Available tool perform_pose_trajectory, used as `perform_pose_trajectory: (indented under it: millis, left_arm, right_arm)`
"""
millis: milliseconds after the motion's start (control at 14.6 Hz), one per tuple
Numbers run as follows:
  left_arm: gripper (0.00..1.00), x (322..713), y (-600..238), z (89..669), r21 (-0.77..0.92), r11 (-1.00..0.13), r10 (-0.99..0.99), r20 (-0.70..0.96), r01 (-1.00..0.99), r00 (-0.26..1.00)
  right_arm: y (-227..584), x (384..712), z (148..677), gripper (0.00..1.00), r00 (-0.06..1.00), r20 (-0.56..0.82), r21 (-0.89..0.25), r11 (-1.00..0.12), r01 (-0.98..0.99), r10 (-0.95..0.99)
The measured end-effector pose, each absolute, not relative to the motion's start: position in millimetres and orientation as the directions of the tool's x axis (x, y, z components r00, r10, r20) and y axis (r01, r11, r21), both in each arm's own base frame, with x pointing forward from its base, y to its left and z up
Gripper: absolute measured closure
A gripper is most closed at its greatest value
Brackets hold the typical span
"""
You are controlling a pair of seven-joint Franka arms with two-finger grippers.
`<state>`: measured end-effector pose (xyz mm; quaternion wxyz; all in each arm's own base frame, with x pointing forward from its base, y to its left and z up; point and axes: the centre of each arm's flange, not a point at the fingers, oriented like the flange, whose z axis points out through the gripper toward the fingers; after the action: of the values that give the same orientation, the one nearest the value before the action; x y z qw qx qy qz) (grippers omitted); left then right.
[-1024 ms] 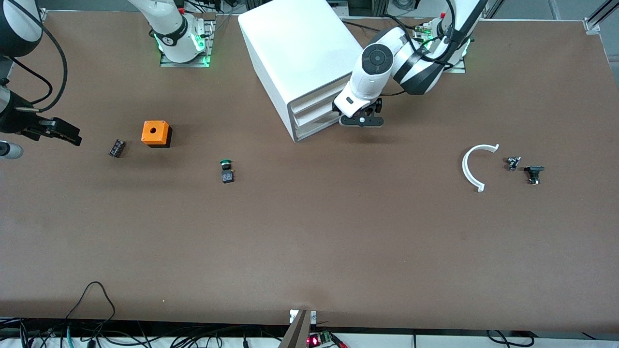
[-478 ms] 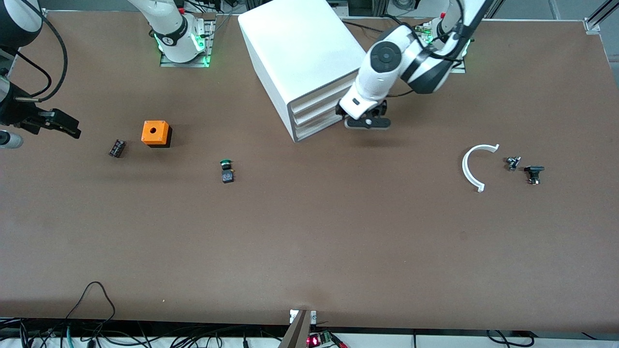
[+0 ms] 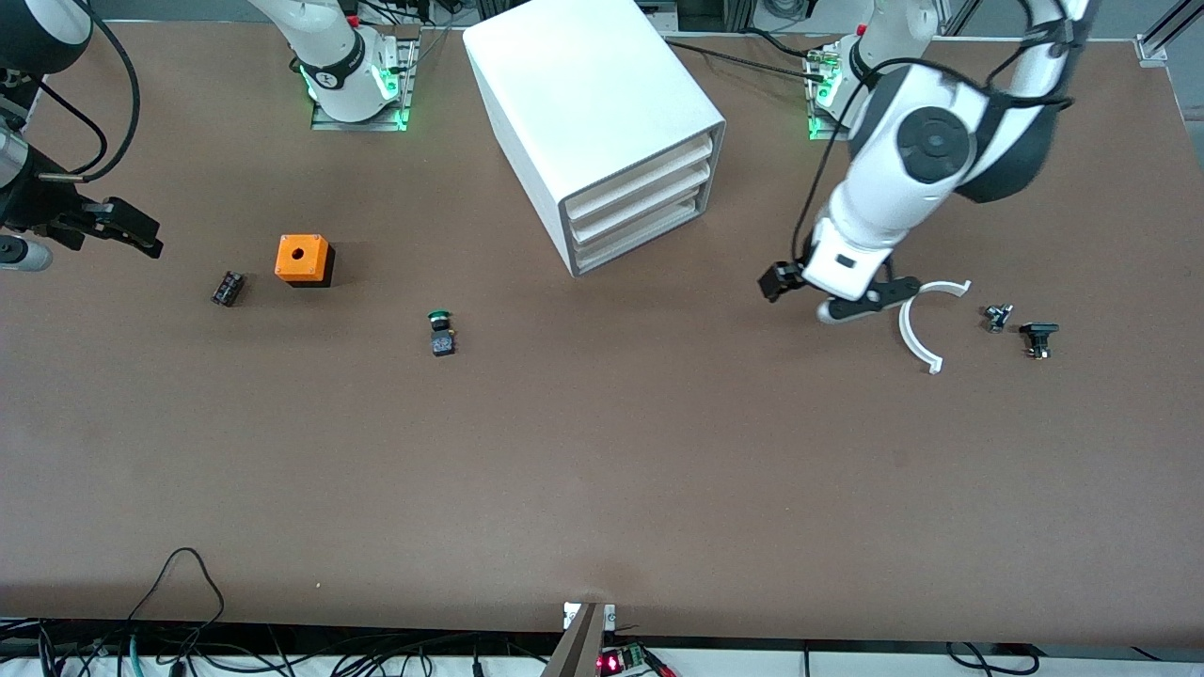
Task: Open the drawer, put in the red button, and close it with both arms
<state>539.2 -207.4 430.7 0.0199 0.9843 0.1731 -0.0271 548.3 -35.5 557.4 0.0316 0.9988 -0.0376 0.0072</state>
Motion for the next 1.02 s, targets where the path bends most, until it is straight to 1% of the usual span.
perform_pose_trajectory:
  millis: [273, 546, 819, 1024]
  left_arm:
    - [0.00, 554.7, -142.5, 518.3, -0.009, -0.961, 0.276, -0.046, 0.276, 0.960]
    - [0.00, 545.3, -84.1, 587.9, -0.020, -0.966, 0.258, -0.040, 0.257, 0.965]
    - [0.00, 541.7, -10.3, 625.1, -0.005, -0.972, 0.233, -0.010, 0.233, 0.972]
    - [0.00, 538.7, -13.6, 632.9, -0.003, -0.979, 0.205, -0.001, 0.205, 0.979]
  right_arm:
    - [-34.8, 548.8, 557.7, 0.00, 0.997, 0.020, 0.062, -0.995, -0.074, -0.073]
    - [-34.4, 548.8, 557.6, 0.00, 0.997, 0.020, 0.062, -0.995, -0.073, -0.072]
    - [-33.7, 548.6, 557.4, 0.00, 0.997, 0.018, 0.063, -0.996, -0.071, -0.070]
    - [-33.8, 548.0, 557.0, 0.00, 0.998, 0.012, 0.063, -0.996, -0.064, -0.063]
